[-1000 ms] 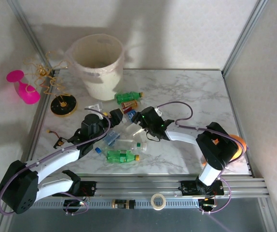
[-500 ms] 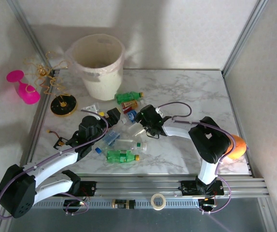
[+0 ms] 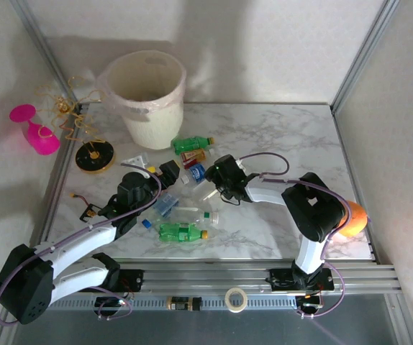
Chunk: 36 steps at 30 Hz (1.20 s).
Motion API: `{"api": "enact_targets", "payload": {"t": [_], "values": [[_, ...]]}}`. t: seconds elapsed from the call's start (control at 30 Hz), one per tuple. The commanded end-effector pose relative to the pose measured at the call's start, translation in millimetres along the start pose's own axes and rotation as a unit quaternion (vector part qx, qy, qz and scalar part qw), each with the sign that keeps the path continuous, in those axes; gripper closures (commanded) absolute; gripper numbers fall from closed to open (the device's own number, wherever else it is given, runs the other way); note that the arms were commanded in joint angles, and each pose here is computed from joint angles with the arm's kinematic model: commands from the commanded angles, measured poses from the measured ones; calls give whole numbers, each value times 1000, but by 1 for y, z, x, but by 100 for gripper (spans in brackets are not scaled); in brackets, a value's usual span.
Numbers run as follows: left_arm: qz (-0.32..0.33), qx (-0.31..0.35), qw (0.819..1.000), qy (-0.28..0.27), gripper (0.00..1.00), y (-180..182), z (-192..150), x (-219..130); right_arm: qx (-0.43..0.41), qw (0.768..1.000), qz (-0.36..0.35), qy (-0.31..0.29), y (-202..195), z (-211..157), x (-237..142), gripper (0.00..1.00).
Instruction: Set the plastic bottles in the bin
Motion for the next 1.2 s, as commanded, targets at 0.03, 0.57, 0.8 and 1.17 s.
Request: {"api": "enact_targets", "payload": {"t": [0.03,0.57,0.8,1.17], "values": [[-20,-4,1000,-4,2,-11,4,2,22,997,-60,-30,-48,19,-2,24],[-76,11,997,27,2,-39,3,14,-53,996,-2,-77,-33,51,-42,46],[-155,60,982,91,2,-74,-10,23,-119,985,54,-116,3,69,-81,49],[-253,128,936,208,4,-110,-51,31,-197,959,149,-139,57,76,-137,50]]}}
Point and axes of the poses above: each hand's point on the last joint's axis, 136 mm out from that joint toward the fingers, its own x axis out along the fingers, its own y axis along the line the jaws close on, z = x × y, the point moved 2 cm from there along -x, back along the fingers, and after that the axes turned 1 degree about -x, right-handed, at the moved point
